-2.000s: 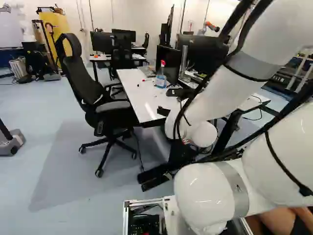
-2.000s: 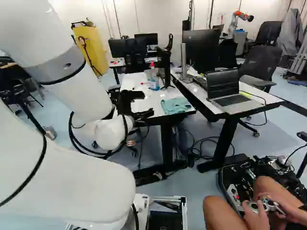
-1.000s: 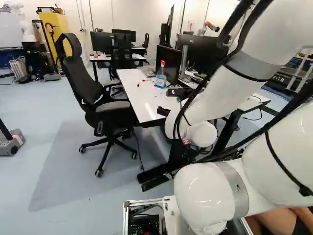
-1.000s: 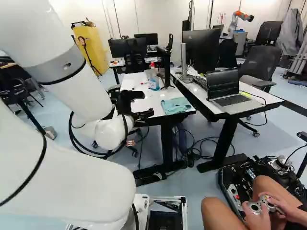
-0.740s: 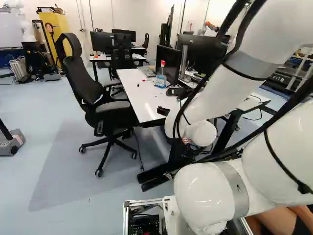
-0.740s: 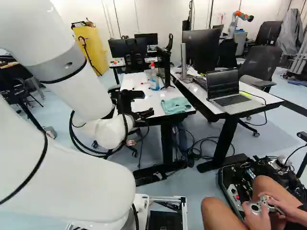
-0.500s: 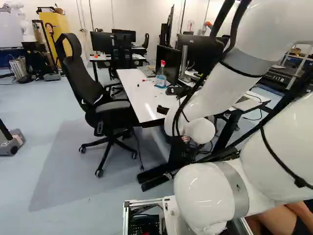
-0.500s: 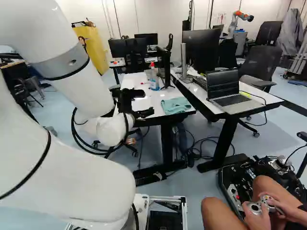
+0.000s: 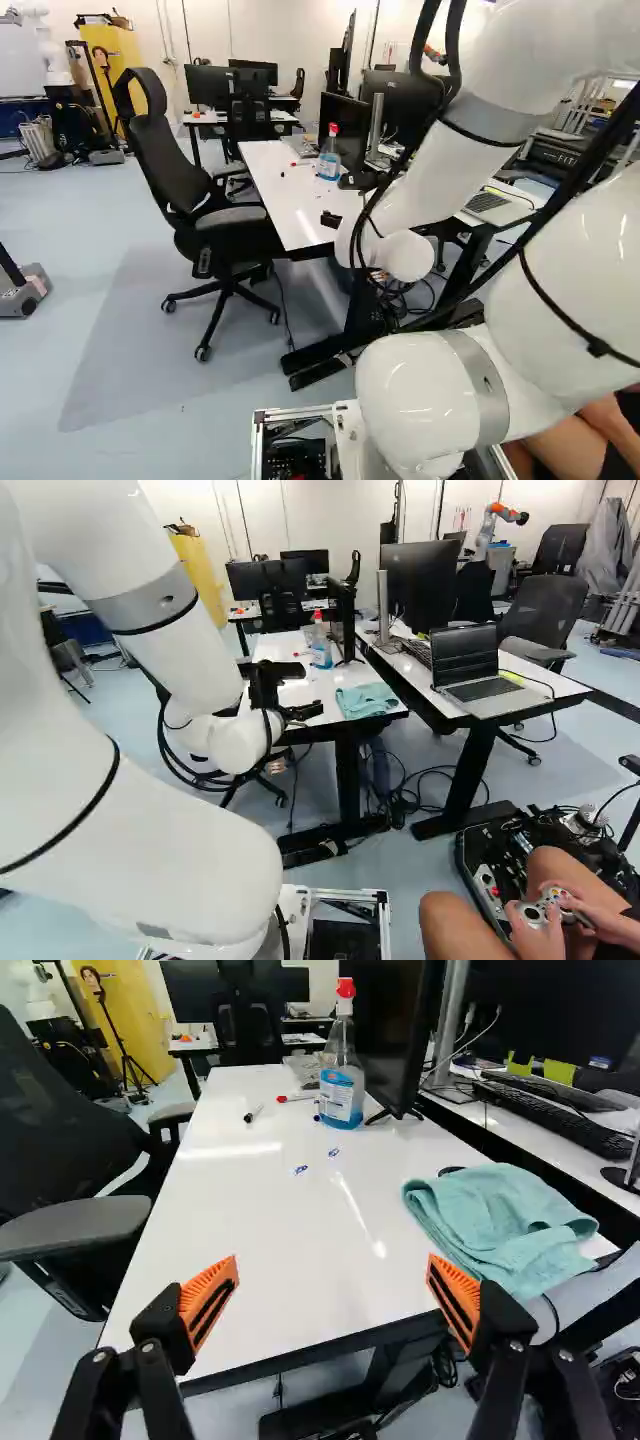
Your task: Clean the table with the green towel
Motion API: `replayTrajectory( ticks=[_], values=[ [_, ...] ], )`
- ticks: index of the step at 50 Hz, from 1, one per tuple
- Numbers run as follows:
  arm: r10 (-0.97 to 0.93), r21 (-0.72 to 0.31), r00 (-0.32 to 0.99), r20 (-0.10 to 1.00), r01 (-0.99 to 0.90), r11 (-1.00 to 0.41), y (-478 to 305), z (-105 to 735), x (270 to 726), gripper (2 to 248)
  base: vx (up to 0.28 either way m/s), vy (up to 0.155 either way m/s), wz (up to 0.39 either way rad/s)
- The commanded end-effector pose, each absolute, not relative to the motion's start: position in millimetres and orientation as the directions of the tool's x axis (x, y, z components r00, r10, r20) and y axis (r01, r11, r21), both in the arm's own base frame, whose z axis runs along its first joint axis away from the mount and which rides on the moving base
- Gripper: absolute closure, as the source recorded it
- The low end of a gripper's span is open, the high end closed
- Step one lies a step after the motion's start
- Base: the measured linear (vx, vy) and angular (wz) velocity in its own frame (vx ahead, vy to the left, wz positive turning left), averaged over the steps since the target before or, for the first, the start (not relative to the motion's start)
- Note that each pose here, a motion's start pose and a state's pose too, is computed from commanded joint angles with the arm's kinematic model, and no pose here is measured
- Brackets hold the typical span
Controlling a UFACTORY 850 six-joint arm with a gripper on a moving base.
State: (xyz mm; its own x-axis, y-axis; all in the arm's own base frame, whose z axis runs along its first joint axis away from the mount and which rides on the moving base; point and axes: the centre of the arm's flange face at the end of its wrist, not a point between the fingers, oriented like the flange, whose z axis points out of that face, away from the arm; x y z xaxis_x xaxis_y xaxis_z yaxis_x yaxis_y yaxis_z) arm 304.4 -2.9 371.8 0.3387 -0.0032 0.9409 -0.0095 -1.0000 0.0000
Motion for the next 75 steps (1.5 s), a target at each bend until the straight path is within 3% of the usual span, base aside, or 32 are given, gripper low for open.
replayTrajectory(
  ticks=[75],
  values=[
    [-0.072, 0.0, 0.305, 0.95, -0.23, -0.973, -81.3, 433.0, 344.2, 3, 0.0, 0.0, 0.0]
  ],
)
